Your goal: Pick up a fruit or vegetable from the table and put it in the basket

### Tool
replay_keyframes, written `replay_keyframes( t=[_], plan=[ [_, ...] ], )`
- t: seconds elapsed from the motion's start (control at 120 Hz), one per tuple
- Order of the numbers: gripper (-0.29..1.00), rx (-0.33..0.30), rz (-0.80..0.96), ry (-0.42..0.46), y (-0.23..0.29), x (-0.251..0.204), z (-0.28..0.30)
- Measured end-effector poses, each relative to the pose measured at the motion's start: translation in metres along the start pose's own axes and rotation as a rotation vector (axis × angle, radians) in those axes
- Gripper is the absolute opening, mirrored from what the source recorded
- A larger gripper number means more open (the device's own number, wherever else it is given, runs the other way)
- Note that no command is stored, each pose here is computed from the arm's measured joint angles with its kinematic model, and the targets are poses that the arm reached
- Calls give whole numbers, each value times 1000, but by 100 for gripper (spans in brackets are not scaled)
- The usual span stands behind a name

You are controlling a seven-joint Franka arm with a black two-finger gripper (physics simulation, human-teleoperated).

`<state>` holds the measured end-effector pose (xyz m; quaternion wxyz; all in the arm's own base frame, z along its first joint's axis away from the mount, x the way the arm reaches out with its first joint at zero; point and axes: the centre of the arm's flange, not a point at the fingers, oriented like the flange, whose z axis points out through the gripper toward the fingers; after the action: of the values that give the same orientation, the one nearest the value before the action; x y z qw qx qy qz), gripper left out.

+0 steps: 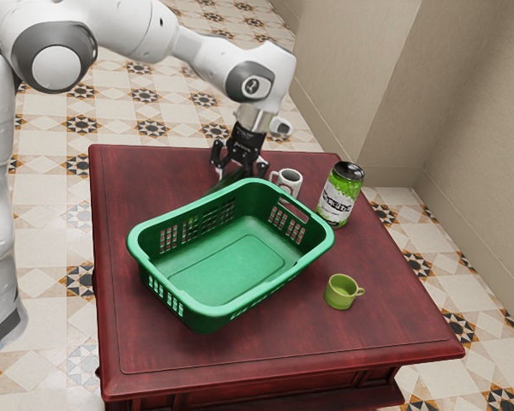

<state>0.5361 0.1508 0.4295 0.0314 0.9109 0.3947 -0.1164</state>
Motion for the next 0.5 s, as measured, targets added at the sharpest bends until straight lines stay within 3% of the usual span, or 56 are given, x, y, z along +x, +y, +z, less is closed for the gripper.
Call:
replay_keyframes(
  t=[0.5],
  plan=[
    [17, 1, -19, 1, -11, 3, -19]
  ],
)
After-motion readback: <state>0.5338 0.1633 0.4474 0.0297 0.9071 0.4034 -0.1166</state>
